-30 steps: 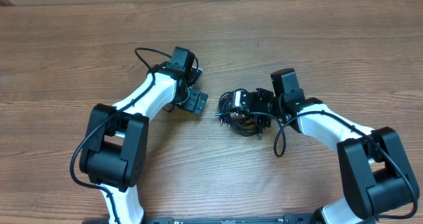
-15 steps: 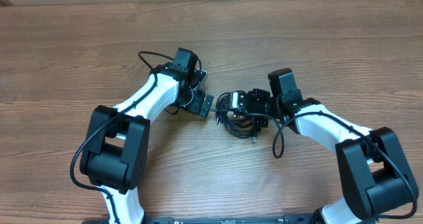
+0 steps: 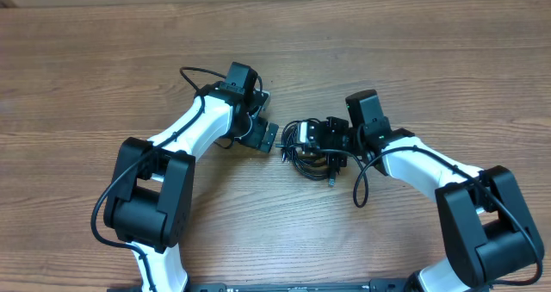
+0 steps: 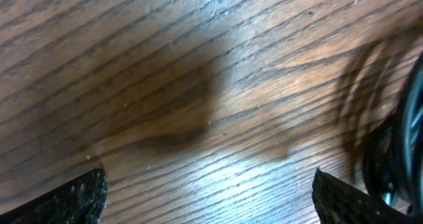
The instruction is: Untangle cables
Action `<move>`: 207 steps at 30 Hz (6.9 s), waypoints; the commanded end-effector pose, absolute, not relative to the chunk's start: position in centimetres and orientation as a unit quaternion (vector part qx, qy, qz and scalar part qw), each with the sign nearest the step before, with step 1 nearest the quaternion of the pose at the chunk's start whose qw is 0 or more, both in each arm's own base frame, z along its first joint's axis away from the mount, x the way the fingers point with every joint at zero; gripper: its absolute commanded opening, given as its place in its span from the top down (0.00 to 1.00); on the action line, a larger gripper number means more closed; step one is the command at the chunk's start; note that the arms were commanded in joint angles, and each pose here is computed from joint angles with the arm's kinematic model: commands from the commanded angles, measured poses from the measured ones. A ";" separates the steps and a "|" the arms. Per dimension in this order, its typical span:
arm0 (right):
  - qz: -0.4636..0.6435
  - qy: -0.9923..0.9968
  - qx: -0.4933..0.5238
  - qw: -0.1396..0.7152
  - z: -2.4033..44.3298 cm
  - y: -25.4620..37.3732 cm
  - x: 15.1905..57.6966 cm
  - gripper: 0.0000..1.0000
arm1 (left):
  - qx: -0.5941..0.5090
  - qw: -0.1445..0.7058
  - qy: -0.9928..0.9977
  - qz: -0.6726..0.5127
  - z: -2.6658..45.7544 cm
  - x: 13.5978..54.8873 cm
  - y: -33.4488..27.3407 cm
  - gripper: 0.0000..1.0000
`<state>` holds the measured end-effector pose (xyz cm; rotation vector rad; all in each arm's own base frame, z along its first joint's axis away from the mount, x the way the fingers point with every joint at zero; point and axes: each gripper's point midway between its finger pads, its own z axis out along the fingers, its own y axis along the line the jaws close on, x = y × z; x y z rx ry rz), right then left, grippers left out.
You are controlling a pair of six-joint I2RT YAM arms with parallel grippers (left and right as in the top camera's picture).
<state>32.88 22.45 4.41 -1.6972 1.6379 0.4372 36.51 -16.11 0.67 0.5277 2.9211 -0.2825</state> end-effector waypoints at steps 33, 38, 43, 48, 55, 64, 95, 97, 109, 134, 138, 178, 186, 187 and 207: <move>0.172 0.625 -0.662 0.376 4.6 23.2 33.7 0.84 | 0.160 0.052 0.977 -0.128 -0.7 34.9 -17.6 0.00; 0.170 0.624 -0.662 0.379 4.5 23.2 33.8 0.87 | 0.160 0.052 0.977 -0.128 -0.7 34.9 -17.6 0.00; 0.170 0.624 -0.662 0.379 4.5 23.2 33.9 0.89 | 0.161 0.058 0.977 -0.130 -0.7 35.2 -17.7 0.00; 0.169 0.622 -0.662 0.383 4.6 23.3 34.0 0.96 | 0.161 0.057 0.977 -0.130 -0.7 35.2 -17.7 0.00; 0.168 0.622 -0.662 0.384 4.6 23.3 34.0 0.96 | 0.142 0.054 0.979 -0.136 -0.6 35.1 -18.0 0.00; 0.169 0.621 -0.661 0.386 4.7 23.4 34.1 0.96 | 0.080 0.046 0.986 -0.136 -0.6 34.6 -19.1 0.00; 0.184 0.644 -0.629 0.395 5.2 21.9 35.1 0.96 | 0.089 0.024 0.988 -0.125 -0.9 34.4 -16.0 0.00; 0.180 0.633 -0.648 0.384 4.6 21.6 34.4 0.96 | 0.091 0.025 0.987 -0.129 -0.8 34.4 -16.3 0.00; 0.118 0.641 -0.679 0.338 2.5 19.5 34.3 0.96 | 0.092 0.024 0.985 -0.142 -0.7 34.4 -16.7 0.00; 0.015 0.731 -0.639 0.238 1.1 13.0 34.3 0.96 | 0.092 0.023 0.985 -0.141 -0.7 34.3 -16.7 0.00; 0.016 0.732 -0.639 0.237 1.2 12.9 34.2 0.96 | 0.092 0.023 0.985 -0.141 -0.7 34.3 -16.7 0.00; 0.014 0.717 -0.586 0.377 14.4 12.0 32.7 0.96 | 0.202 0.112 0.933 -0.275 2.1 35.6 -26.6 0.01; 0.149 0.772 -0.462 0.410 15.2 12.4 33.8 0.96 | 0.224 0.203 0.900 -0.312 4.6 39.0 -28.8 0.00; 0.155 0.778 -0.448 0.412 15.3 12.4 34.0 0.96 | 0.232 0.214 0.893 -0.321 5.1 39.3 -29.2 0.00; 0.222 0.841 -0.288 0.401 15.5 10.9 35.6 0.96 | 0.263 0.333 0.796 -0.431 12.1 44.1 -27.7 0.01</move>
